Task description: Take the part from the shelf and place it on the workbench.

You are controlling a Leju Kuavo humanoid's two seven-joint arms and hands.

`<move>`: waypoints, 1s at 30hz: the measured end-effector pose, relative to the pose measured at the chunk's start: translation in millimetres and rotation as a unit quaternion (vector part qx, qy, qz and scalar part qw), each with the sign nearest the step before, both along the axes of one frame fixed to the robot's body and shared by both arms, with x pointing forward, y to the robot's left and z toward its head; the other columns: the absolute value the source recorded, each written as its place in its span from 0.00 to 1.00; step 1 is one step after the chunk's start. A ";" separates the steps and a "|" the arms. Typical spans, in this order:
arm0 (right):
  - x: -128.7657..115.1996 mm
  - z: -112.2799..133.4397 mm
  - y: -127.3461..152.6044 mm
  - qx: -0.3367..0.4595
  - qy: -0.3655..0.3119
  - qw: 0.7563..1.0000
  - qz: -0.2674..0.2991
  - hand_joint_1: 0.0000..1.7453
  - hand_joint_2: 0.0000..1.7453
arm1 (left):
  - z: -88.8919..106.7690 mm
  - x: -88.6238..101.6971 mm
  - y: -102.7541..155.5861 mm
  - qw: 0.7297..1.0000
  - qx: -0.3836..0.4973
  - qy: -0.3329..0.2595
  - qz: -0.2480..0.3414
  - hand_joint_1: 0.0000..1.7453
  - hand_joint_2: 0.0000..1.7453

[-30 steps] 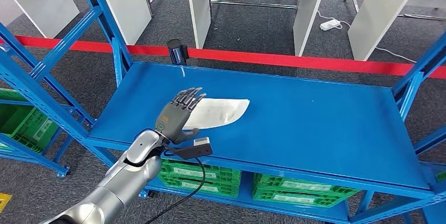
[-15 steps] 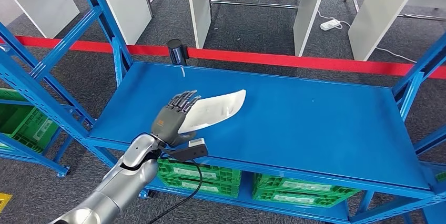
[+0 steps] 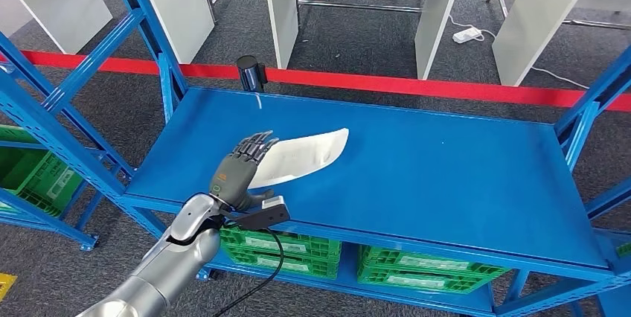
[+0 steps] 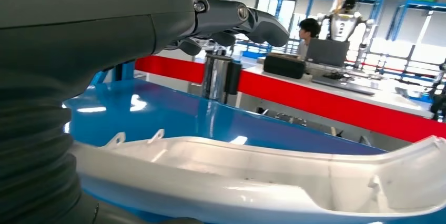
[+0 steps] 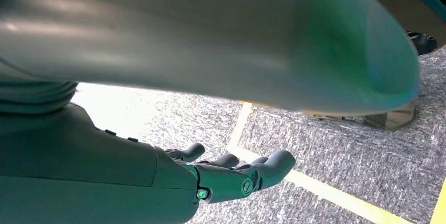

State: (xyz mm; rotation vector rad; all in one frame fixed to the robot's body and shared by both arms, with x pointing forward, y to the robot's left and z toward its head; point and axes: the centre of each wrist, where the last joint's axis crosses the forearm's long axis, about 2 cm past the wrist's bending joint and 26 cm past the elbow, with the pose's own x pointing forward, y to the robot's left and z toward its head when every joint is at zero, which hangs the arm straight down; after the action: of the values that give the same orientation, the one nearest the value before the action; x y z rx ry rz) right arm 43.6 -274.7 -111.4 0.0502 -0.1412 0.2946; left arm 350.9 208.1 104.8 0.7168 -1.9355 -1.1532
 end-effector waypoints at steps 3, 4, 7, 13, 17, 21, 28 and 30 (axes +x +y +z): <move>0.1 0.0 -0.2 0.000 0.000 1.000 0.000 0.00 0.00 | -1.8 -0.4 2.4 1.000 -0.005 0.007 0.004 0.00 1.00; 0.1 0.0 -0.2 0.000 0.000 1.000 0.000 0.00 0.00 | -2.6 -0.4 3.7 1.000 -0.007 0.011 0.006 0.00 1.00; 0.0 0.0 -0.3 0.000 0.000 1.000 0.000 0.00 0.00 | -4.6 0.2 7.6 1.000 -0.016 0.023 0.015 0.00 1.00; 0.0 0.0 -0.8 -0.001 -0.001 1.000 0.001 0.00 0.00 | -10.8 1.3 16.3 0.998 -0.030 0.049 0.025 0.00 1.00; 0.0 0.0 -0.9 -0.001 -0.001 1.000 0.004 0.00 0.00 | -14.1 1.5 20.3 0.997 -0.032 0.058 0.030 0.00 1.00; -0.1 0.0 -0.9 -0.001 0.000 1.000 0.005 0.00 0.00 | -16.2 1.6 21.5 0.997 -0.029 0.062 0.028 0.00 1.00; -0.1 0.0 -0.8 -0.001 0.000 1.000 0.006 0.00 0.00 | -11.4 9.0 18.0 0.998 -0.026 0.053 0.020 0.00 1.00; -0.1 0.0 -0.8 -0.001 0.000 1.000 0.006 0.00 0.00 | -10.1 10.6 15.1 0.998 -0.026 0.051 0.018 0.00 1.00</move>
State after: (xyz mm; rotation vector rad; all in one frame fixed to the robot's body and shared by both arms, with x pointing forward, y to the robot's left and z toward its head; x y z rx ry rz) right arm 43.5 -275.5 -111.4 0.0482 -0.1406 0.3074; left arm 361.6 223.1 94.7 0.6493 -1.8528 -1.0929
